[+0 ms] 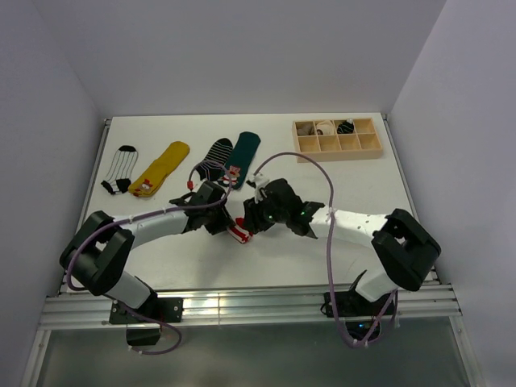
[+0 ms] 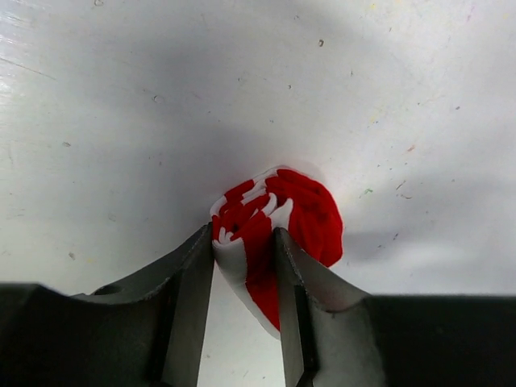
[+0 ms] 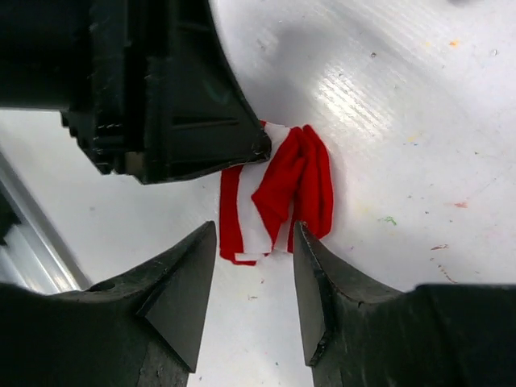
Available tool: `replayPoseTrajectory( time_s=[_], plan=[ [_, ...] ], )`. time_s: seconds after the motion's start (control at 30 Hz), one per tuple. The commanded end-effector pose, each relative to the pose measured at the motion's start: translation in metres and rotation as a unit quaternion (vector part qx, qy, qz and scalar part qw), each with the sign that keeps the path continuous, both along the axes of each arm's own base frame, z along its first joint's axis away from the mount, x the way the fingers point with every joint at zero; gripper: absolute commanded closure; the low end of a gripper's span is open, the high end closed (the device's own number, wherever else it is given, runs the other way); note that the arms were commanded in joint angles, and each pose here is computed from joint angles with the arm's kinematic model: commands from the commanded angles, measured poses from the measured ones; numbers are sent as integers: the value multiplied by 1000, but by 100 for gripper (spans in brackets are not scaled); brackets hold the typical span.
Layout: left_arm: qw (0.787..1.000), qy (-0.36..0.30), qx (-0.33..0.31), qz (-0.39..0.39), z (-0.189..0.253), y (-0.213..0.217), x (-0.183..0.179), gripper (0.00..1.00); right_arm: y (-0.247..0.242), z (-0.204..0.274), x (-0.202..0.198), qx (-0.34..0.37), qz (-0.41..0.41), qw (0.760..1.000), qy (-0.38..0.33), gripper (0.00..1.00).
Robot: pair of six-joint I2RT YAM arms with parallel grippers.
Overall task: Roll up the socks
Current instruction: Roll the sock at the center of the board.
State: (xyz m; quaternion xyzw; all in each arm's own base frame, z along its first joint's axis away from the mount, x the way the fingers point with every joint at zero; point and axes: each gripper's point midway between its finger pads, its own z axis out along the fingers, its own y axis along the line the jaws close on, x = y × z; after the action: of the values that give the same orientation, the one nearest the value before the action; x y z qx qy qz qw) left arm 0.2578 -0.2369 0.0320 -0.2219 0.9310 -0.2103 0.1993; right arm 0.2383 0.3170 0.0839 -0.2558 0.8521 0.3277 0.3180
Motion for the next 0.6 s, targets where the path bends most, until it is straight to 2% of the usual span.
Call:
replayPoseTrajectory(
  time_s=[0.0, 0.2, 0.43, 0.53, 0.57],
  plan=[
    [998, 18, 55, -20, -6, 11, -8, 59, -5, -3, 5, -83, -26, 991, -105, 50],
    [997, 28, 58, -30, -9, 5, -10, 59, 12, -12, -1, -133, -20, 977, -165, 49],
    [998, 29, 45, -37, -10, 0, -12, 57, 23, -48, -9, -204, 4, 962, -183, 49],
    [998, 26, 43, -41, -9, -1, -12, 54, 17, -66, -9, -241, 1, 953, -185, 55],
    [998, 25, 41, -42, -8, -2, -12, 52, 15, -72, -11, -248, 0, 952, -180, 68]
  ],
)
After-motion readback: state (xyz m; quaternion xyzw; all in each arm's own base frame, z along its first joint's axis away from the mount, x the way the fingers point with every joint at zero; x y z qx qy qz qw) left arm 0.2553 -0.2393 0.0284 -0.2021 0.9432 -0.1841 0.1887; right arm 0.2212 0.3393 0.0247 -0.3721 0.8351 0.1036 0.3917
